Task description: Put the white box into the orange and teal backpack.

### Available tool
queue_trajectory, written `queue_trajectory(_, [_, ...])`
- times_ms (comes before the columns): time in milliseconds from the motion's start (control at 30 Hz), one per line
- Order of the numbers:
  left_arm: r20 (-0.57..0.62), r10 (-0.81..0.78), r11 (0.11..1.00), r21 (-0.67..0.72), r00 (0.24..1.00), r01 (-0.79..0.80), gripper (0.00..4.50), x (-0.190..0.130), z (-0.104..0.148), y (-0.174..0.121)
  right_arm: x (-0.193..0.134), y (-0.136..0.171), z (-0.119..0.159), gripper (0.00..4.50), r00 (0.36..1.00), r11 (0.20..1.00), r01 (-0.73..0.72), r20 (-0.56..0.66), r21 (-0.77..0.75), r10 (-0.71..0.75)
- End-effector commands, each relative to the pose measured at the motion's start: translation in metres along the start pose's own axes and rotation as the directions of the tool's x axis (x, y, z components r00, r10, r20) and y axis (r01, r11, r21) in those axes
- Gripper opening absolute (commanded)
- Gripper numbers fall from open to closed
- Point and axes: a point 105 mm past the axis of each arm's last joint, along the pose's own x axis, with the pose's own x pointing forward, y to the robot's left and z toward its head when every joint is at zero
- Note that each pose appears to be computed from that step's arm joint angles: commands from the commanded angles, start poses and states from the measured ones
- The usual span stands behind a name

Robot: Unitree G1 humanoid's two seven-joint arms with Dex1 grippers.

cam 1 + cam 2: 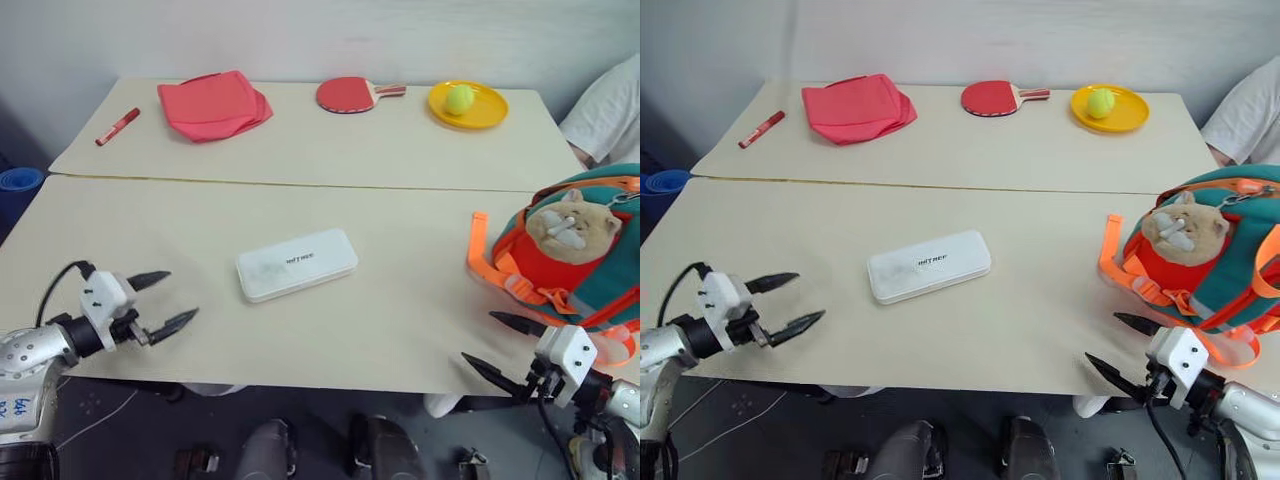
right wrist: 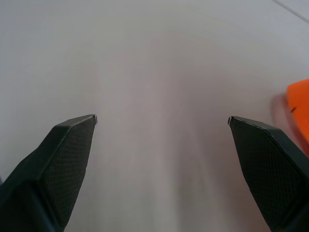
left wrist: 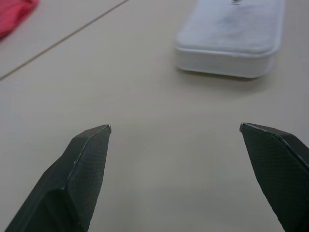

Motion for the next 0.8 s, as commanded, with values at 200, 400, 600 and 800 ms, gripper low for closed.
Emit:
queue_trajectory(200, [0.072, 0.014, 0.997, -0.073, 0.997, -0.009, 4.5, -0.008, 0.019, 0.009, 0.041, -0.019, 0.056, 4.47, 0.983, 0.998, 0.062, 0.172, 0.016, -0.064])
queue_trajectory(400, [0.016, 0.101, 0.992, -0.073, 0.995, -0.1, 3.63, 0.001, 0.028, 0.028, 0.101, -0.018, 0.083, 3.19, 0.995, 0.998, -0.057, 0.083, 0.025, 0.055])
queue_trajectory(600, [-0.012, 0.131, 0.986, -0.103, 0.991, -0.131, 1.77, 0.03, 0.032, 0.02, 0.158, -0.026, 0.072, 1.11, 0.997, 0.999, -0.038, -0.069, -0.035, 0.035])
queue_trajectory(800, [-0.057, 0.151, 0.978, -0.134, 0.987, -0.157, 0.04, 0.046, 0.028, 0.017, 0.194, -0.023, 0.07, 0.0, 0.997, 0.998, -0.062, -0.055, -0.022, 0.061])
